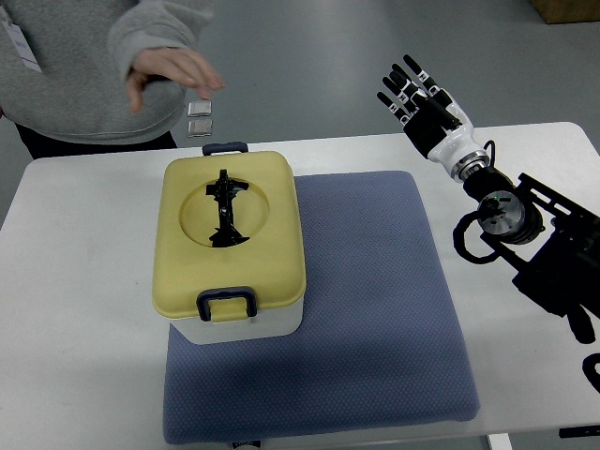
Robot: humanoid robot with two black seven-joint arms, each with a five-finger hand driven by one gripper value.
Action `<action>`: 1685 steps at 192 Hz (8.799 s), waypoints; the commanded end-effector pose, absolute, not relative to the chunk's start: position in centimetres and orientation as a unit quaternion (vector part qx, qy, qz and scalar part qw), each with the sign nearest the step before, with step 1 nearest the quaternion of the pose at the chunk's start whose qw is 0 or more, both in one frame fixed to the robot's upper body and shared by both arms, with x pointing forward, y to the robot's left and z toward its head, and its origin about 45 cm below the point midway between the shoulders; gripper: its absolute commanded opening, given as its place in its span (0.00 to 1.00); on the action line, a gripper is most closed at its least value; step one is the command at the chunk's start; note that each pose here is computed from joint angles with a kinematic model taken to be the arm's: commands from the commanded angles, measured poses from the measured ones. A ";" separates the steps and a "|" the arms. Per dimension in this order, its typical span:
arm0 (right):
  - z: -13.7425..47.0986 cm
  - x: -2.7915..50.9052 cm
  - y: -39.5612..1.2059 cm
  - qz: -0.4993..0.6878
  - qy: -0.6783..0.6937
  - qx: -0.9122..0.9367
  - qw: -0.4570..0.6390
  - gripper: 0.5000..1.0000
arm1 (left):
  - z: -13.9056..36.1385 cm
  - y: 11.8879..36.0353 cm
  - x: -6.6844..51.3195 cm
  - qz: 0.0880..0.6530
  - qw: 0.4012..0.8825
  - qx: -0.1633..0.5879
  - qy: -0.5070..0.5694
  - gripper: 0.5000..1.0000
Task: Open white storage box with right hand
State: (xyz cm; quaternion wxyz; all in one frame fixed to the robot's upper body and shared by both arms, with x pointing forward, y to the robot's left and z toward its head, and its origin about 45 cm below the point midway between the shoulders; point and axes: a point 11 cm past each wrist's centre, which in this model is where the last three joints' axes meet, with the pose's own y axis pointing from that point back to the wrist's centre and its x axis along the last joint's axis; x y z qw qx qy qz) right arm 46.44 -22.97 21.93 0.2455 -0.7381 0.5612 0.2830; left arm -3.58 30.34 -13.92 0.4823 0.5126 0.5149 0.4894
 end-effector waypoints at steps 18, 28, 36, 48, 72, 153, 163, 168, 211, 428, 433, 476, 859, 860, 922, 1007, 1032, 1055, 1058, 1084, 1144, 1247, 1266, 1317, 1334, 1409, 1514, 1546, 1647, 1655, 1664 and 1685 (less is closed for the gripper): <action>22.0 46.5 -23.0 0.283 0.561 -0.738 0.246 0.86 | -13.9 30.4 -3.6 0.490 0.482 0.513 0.514 1.00; 22.0 46.5 -23.1 0.282 0.561 -0.738 0.246 0.86 | -13.9 30.4 -3.6 0.491 0.481 0.513 0.514 1.00; 22.1 46.5 -23.0 0.282 0.561 -0.739 0.246 0.86 | -13.9 30.5 -3.6 0.492 0.480 0.513 0.514 1.00; 22.2 46.5 -23.0 0.281 0.560 -0.739 0.247 0.86 | -13.9 30.5 -3.6 0.492 0.480 0.513 0.514 1.00; 22.8 46.8 -22.6 0.271 0.552 -0.750 0.243 0.86 | -13.9 30.4 -3.5 0.492 0.481 0.513 0.514 1.00; 32.9 48.5 -17.8 -0.016 0.408 -0.912 0.039 0.86 | -13.9 30.3 -3.5 0.490 0.483 0.511 0.516 1.00; 33.7 48.5 -16.6 -0.068 0.375 -0.924 -0.025 0.86 | -13.9 30.4 -3.4 0.490 0.483 0.511 0.515 1.00; 34.0 48.5 -16.1 -0.088 0.361 -0.927 -0.051 0.86 | -13.9 30.4 -3.4 0.491 0.483 0.511 0.515 1.00; 38.9 46.7 -10.9 -0.308 0.199 -0.900 -0.237 0.86 | -13.9 30.4 -3.4 0.490 0.483 0.511 0.515 1.00; 37.2 41.2 -3.9 -0.593 -0.018 -0.780 -0.198 0.86 | -13.9 30.7 -3.4 0.493 0.480 0.512 0.514 1.00; 37.0 41.1 -3.8 -0.594 -0.019 -0.779 -0.197 0.86 | -13.9 30.7 -3.4 0.493 0.480 0.512 0.514 1.00; 35.9 40.9 -3.4 -0.596 -0.011 -0.781 -0.184 0.86 | -13.9 30.7 -3.4 0.494 0.479 0.513 0.513 1.00; 40.5 41.5 -8.0 -0.631 0.029 -0.755 -0.176 0.00 | -13.9 30.7 -3.5 0.493 0.480 0.513 0.513 1.00; 40.5 41.5 -8.0 -0.631 0.029 -0.755 -0.177 0.00 | -13.9 30.7 -3.5 0.493 0.480 0.513 0.513 1.00; 41.9 42.9 -14.0 -0.625 0.073 -0.747 -0.213 0.00 | -13.9 30.6 -3.5 0.491 0.481 0.513 0.514 1.00; 36.6 43.1 -24.3 -0.563 0.112 -0.756 -0.312 0.00 | -13.9 30.5 -3.5 0.490 0.481 0.513 0.514 1.00; 34.3 42.7 -27.1 -0.540 0.119 -0.760 -0.342 0.00 | -13.9 30.5 -3.5 0.491 0.481 0.513 0.515 1.00; 32.3 42.1 -28.8 -0.521 0.125 -0.765 -0.357 0.00 | -13.9 30.4 -3.5 0.490 0.482 0.512 0.515 1.00; 31.8 42.0 -29.0 -0.519 0.125 -0.766 -0.358 0.00 | -13.9 30.4 -3.5 0.489 0.483 0.512 0.515 1.00; 29.6 41.4 -29.6 -0.513 0.130 -0.769 -0.360 0.00 | -13.9 30.3 -3.5 0.488 0.484 0.512 0.515 1.00; 24.4 40.1 -28.7 -0.505 0.125 -0.779 -0.350 0.00 | -13.9 30.6 -3.5 0.491 0.481 0.513 0.514 1.00; 22.7 39.2 -24.4 -0.531 0.121 -0.785 -0.294 0.00 | -13.9 30.6 -3.5 0.490 0.481 0.514 0.514 1.00; 22.5 39.0 -23.0 -0.534 0.116 -0.789 -0.280 0.00 | -13.9 30.6 -3.5 0.491 0.481 0.513 0.514 1.00; 21.1 38.2 -21.0 -0.528 0.104 -0.801 -0.263 0.00 | -13.9 30.7 -3.5 0.492 0.480 0.513 0.514 1.00; 20.5 38.0 -21.3 -0.525 0.106 -0.802 -0.266 0.00 | -13.9 30.7 -3.5 0.492 0.480 0.513 0.514 1.00; 20.4 38.2 -22.4 -0.520 0.120 -0.799 -0.275 0.86 | -13.9 30.6 -3.5 0.490 0.481 0.514 0.514 1.00; 28.0 45.5 -28.1 -0.297 0.406 -0.847 -0.169 0.86 | -13.9 30.3 -3.5 0.487 0.484 0.514 0.515 1.00; 28.0 47.1 -29.7 -0.069 0.537 -0.838 -0.066 0.86 | -13.9 30.3 -3.5 0.487 0.484 0.513 0.516 1.00; 22.4 47.4 -27.1 0.303 0.591 -0.725 0.182 0.86 | -13.9 30.3 -3.5 0.488 0.483 0.512 0.516 1.00; 21.9 47.0 -27.4 0.305 0.583 -0.729 0.188 0.86 | -13.9 30.3 -3.5 0.488 0.483 0.512 0.516 1.00; 21.6 46.8 -27.5 0.301 0.574 -0.738 0.188 0.86 | -13.9 30.3 -3.5 0.487 0.484 0.512 0.516 1.00; 21.3 46.8 -27.7 0.291 0.564 -0.750 0.186 0.86 | -13.9 30.3 -3.5 0.486 0.484 0.512 0.516 1.00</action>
